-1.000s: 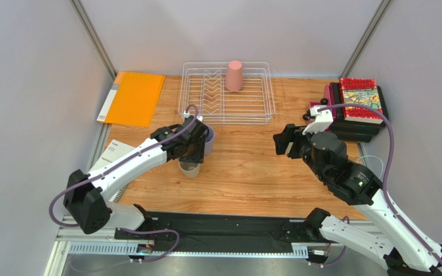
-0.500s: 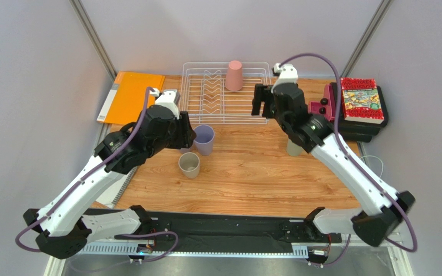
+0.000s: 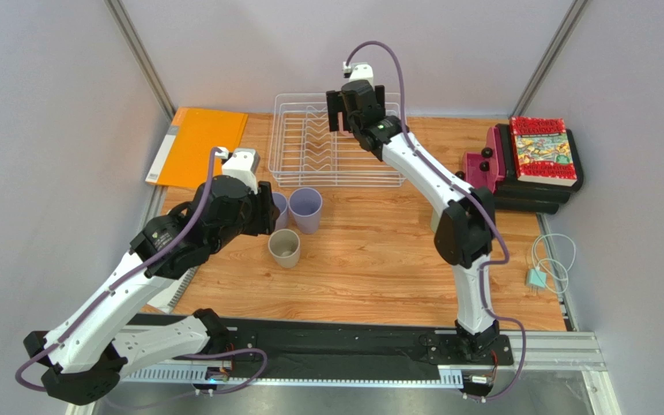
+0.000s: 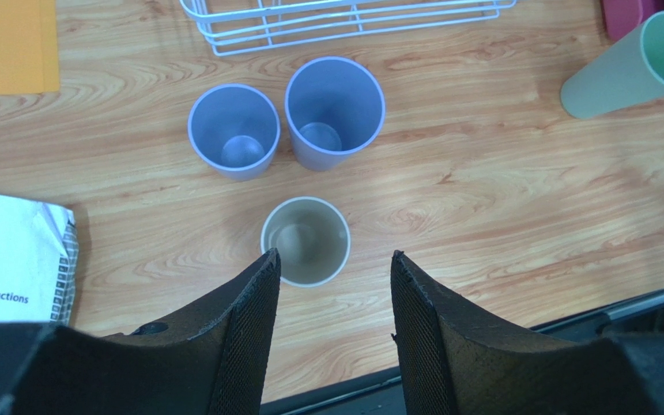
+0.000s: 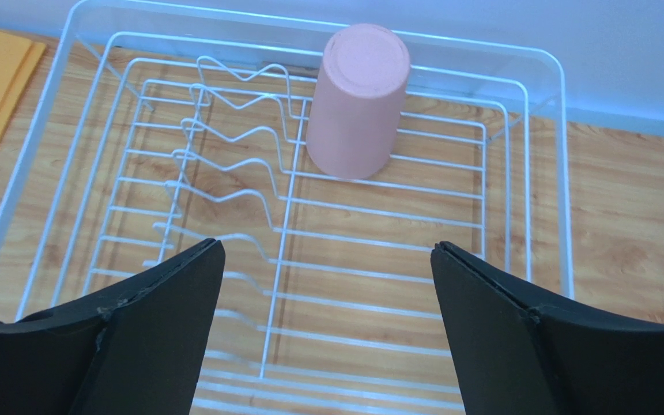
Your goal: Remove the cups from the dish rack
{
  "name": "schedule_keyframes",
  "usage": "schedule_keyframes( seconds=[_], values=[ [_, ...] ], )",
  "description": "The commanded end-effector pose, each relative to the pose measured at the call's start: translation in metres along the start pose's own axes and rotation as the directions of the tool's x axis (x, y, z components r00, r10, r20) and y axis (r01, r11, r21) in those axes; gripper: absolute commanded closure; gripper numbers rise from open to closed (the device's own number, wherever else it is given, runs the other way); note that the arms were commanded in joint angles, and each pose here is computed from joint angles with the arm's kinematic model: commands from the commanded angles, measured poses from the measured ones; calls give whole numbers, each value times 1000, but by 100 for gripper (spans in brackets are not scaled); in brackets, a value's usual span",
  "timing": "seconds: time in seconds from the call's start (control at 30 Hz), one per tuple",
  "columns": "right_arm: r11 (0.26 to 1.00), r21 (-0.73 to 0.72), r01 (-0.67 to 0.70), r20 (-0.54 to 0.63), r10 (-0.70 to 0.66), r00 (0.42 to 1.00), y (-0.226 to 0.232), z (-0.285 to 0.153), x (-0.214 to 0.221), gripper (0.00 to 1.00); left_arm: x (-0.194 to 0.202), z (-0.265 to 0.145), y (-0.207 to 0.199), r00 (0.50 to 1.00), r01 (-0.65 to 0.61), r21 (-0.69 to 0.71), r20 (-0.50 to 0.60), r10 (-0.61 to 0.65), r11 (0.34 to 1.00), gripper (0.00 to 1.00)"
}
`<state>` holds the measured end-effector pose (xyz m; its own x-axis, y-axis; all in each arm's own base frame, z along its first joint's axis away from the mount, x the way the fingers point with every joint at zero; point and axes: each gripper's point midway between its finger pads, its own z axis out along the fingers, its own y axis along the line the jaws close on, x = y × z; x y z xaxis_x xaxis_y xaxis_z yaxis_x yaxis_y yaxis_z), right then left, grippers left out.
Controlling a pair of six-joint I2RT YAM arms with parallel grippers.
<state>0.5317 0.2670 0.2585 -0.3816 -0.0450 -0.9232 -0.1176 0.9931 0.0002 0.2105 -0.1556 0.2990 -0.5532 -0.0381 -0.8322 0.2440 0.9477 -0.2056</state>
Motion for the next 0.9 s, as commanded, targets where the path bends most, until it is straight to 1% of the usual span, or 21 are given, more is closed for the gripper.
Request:
schedule_keyframes(
  seconds=[0.0,0.17,0.23,0.27,0.33,0.4,0.63,0.73,0.87],
  values=[
    [998,43,37,100,-41,994,3,40,-21,5,-5,5,-1,998,-50,10,34,50,999,43],
    [997,67,40,174,-51,983,2,81,-34,5,5,10,-2,998,-51,25,27,50,998,43],
    [997,66,36,193,-48,980,3,99,-29,3,3,11,-3,998,-46,32,42,45,998,43],
    [998,65,21,218,-35,975,-2,102,-37,3,3,13,-4,998,-47,34,47,46,998,43],
    [998,63,7,234,-21,972,-4,116,-32,2,7,16,-3,998,-50,30,42,49,998,43],
    [998,63,-15,258,-2,966,-11,124,-36,2,9,19,-5,998,-49,40,37,47,998,44],
    [998,49,-27,247,14,969,-17,160,-3,0,22,34,-12,999,-54,62,4,53,997,44],
    [999,38,-17,243,7,970,-14,168,7,0,29,39,-15,998,-57,72,-19,59,996,44],
    [1000,23,-14,241,8,971,-11,174,15,0,31,42,-17,998,-52,80,-20,54,995,44]
  ],
)
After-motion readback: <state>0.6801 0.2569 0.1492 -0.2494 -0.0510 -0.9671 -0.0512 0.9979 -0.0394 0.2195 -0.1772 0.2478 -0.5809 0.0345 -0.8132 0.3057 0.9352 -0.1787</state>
